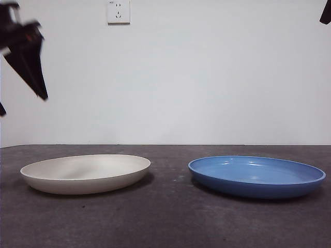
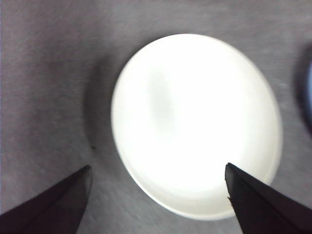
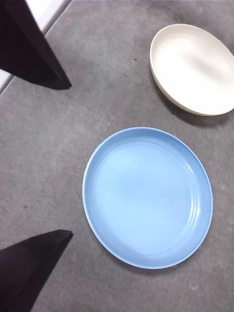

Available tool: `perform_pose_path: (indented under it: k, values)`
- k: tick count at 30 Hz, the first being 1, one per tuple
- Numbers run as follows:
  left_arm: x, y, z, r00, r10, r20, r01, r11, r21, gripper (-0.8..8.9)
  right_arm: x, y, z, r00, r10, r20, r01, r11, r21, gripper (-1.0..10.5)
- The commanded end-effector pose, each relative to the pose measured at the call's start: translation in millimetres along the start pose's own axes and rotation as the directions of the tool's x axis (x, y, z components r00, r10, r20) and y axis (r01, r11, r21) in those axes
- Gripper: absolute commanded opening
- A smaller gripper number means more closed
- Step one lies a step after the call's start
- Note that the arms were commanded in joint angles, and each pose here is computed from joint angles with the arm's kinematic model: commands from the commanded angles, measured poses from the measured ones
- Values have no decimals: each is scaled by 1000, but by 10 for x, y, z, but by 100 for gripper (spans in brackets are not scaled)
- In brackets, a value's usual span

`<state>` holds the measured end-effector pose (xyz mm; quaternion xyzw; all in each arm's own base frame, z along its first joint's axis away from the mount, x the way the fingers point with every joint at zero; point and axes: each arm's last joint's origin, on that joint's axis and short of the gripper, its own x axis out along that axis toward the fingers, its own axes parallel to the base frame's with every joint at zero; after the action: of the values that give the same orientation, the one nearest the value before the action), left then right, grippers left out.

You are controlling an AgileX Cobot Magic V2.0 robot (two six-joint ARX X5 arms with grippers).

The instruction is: Pick up the white plate, put it on the blue plate, put it on desk

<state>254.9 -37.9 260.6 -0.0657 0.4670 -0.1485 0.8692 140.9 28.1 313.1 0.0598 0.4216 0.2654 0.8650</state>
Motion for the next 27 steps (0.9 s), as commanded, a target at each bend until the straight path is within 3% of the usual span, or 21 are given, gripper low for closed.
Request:
perform_pose_path:
  k: [1, 11, 22, 27]
  values:
    - [155, 36, 145, 999, 38, -16, -38, 999, -3, 434, -24, 16, 46, 1000, 2, 18, -2, 1000, -1, 463]
    - [741, 167, 347, 987, 88, -135, -89, 996, 3, 433, -23, 17, 53, 1000, 2, 24, -2, 1000, -5, 462]
    - [1060, 171, 311, 966, 169, -195, -161, 985, 57, 427, -24, 17, 61, 1000, 2, 31, -2, 1000, -9, 462]
    - [1081, 135, 299, 962, 186, -201, -175, 982, 72, 274, -24, 17, 60, 1000, 2, 31, -2, 1000, -9, 462]
